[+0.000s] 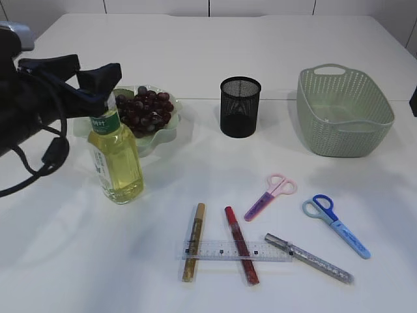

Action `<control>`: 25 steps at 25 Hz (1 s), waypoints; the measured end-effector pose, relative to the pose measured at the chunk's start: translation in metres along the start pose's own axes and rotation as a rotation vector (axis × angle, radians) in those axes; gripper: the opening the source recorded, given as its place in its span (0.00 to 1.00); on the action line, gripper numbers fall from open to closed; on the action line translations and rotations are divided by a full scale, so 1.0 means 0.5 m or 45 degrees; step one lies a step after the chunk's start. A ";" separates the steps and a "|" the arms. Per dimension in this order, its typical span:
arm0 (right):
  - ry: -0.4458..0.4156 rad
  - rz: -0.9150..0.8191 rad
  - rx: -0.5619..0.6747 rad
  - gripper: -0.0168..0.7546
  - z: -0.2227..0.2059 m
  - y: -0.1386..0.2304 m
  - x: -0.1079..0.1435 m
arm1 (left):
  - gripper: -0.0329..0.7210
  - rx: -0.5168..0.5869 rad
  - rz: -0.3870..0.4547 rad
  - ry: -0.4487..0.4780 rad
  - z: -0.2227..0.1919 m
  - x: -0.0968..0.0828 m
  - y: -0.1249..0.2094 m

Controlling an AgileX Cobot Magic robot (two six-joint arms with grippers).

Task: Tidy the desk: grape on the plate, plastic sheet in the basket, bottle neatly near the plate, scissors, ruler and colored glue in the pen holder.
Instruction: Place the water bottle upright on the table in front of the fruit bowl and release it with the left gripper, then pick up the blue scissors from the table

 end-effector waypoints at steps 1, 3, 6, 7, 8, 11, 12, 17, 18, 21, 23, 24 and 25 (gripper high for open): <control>0.000 0.000 0.000 0.78 0.000 0.000 0.000 | 0.79 0.039 0.016 -0.026 0.007 0.005 0.000; 0.000 0.000 0.002 0.78 0.000 0.001 0.000 | 0.79 0.087 0.053 -0.069 0.025 0.012 -0.013; 0.000 0.000 0.002 0.78 0.000 0.001 0.000 | 0.79 0.195 0.103 -0.116 0.053 0.018 -0.012; 0.000 0.000 0.002 0.78 0.000 0.001 0.000 | 0.79 0.252 0.113 -0.127 0.064 0.018 -0.007; 0.000 0.000 0.002 0.78 0.000 0.001 0.000 | 0.79 0.330 0.119 -0.137 0.073 0.017 0.004; 0.000 0.000 0.002 0.78 0.000 0.001 0.000 | 0.79 0.559 0.132 -0.162 0.100 0.011 0.022; 0.000 0.000 0.002 0.78 0.000 0.001 0.000 | 0.79 0.650 0.135 -0.172 0.108 0.008 0.029; -0.001 0.000 0.005 0.78 0.000 0.001 0.000 | 0.79 0.981 0.140 -0.201 0.148 -0.007 0.025; -0.001 0.000 0.005 0.78 0.000 0.001 0.000 | 0.79 1.037 0.133 -0.208 0.158 -0.008 0.024; -0.001 0.000 0.005 0.78 0.000 0.001 0.000 | 0.79 1.137 0.092 -0.245 0.179 0.004 0.008; -0.003 -0.001 0.004 0.78 0.000 0.001 0.001 | 0.78 1.180 0.103 -0.310 0.193 0.035 0.005; -0.008 0.000 0.004 0.78 0.000 0.001 0.002 | 0.78 1.209 0.120 -0.350 0.202 0.054 0.008; -0.011 0.008 0.003 0.78 0.000 0.001 0.005 | 0.77 1.240 0.147 -0.403 0.212 0.079 0.012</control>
Point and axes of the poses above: a point on each arm's last joint axis where the gripper is mounted, z pointing back along that axis away from the gripper, x along the wrist's bending axis when the last joint is at zero, y = z × x, the point moved 10 cm from there along -z, pointing out along that axis toward the gripper, and after that the axes turned 8 degrees about z, right-handed, at the moved point
